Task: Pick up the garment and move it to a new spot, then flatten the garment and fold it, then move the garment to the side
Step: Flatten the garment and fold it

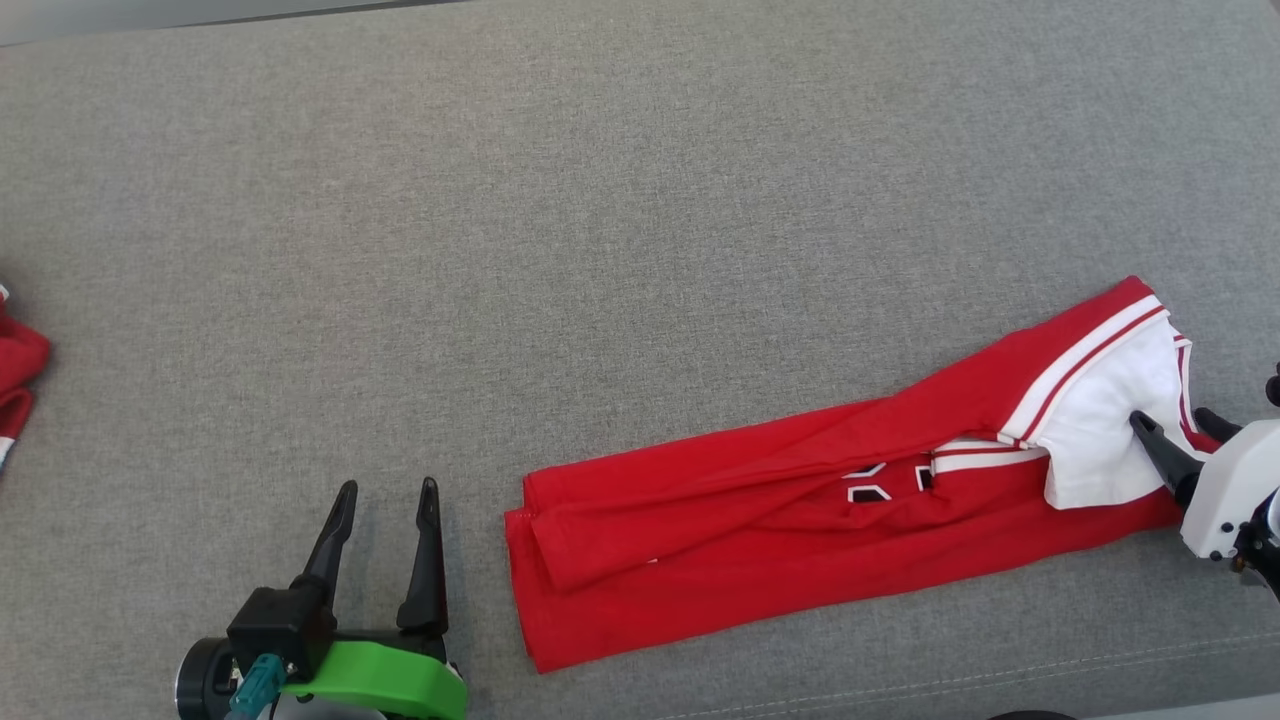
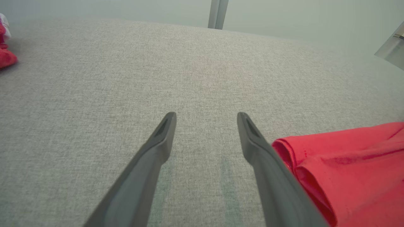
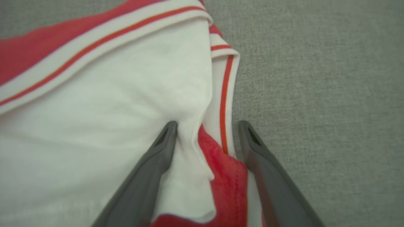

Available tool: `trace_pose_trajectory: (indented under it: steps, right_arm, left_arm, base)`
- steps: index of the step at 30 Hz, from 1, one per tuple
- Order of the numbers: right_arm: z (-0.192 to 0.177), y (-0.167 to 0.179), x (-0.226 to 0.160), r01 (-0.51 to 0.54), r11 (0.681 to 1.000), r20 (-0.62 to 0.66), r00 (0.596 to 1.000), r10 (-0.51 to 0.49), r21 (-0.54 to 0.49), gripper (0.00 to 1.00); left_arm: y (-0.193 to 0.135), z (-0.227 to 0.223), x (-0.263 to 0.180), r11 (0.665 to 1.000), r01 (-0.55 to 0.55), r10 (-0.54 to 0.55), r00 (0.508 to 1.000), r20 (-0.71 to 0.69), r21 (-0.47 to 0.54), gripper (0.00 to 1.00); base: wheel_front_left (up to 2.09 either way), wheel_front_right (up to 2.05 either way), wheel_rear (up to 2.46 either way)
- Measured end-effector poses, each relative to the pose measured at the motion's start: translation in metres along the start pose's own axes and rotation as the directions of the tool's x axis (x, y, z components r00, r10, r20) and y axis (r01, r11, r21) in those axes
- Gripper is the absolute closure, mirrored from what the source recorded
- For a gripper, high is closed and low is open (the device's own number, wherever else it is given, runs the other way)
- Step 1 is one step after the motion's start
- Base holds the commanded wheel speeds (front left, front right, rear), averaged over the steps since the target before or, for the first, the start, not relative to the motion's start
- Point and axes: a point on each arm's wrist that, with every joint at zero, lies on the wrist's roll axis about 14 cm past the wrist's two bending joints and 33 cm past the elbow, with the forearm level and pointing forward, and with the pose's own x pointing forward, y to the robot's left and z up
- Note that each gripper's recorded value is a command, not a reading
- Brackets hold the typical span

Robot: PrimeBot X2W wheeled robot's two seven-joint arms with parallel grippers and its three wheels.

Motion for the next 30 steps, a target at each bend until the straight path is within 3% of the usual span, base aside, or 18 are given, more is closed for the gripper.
trace_pose_trajectory:
  steps: [4,6,7,11,14,19,25,28,30]
  right_arm:
    - [-0.007,0.004,0.002,-0.007,0.999,-0.034,0.999,0.008,0.048,0.0]
    - [-0.008,0.01,0.003,-0.019,0.997,-0.04,0.999,0.022,0.076,0.8]
    - [-0.008,0.013,0.003,-0.028,0.995,-0.042,0.999,0.032,0.093,1.0]
    - [0.0,0.027,0.002,-0.078,0.976,-0.009,0.997,0.081,0.204,1.0]
    - [0.012,0.012,-0.007,-0.065,0.97,0.016,0.998,0.064,0.235,1.0]
    - [0.039,-0.069,-0.041,0.107,0.969,0.055,0.991,-0.122,0.222,1.0]
    - [0.077,-0.141,-0.089,0.276,0.94,0.154,0.939,-0.308,0.2,1.0]
    - [0.093,-0.144,-0.097,0.279,0.946,0.201,0.929,-0.31,0.167,1.0]
    - [0.11,-0.122,-0.094,0.213,0.97,0.259,0.936,-0.237,0.119,1.0]
  left_arm:
    - [0.001,-0.001,0.001,1.0,0.001,-0.001,1.0,0.001,-0.001,0.0]
    - [0.0,-0.002,0.001,1.0,0.005,-0.005,1.0,0.0,0.002,0.0]
    - [0.0,-0.002,0.002,1.0,0.007,-0.007,1.0,-0.001,0.002,0.0]
    - [-0.002,-0.003,0.003,1.0,0.016,-0.016,1.0,0.001,-0.004,0.0]
    - [-0.002,0.001,0.005,1.0,0.021,-0.021,1.0,0.012,-0.004,0.0]
    - [-0.007,0.003,0.004,0.998,0.055,-0.056,0.998,0.019,0.013,0.0]
    - [-0.01,0.007,0.002,0.997,0.077,-0.077,0.997,0.029,0.027,0.0]
    - [-0.012,0.007,0.002,0.996,0.084,-0.084,0.996,0.03,0.027,0.0]
    - [-0.014,0.008,0.002,0.996,0.088,-0.088,0.996,0.032,0.023,0.0]
  base:
    - [0.0,0.0,0.0]
    - [0.0,0.0,0.0]
    - [0.0,0.0,0.0]
    - [0.0,0.0,0.0]
    - [0.0,0.0,0.0]
    - [0.0,0.0,0.0]
    - [0.0,0.0,0.0]
    - [0.0,0.0,0.0]
    - [0.0,0.0,0.0]
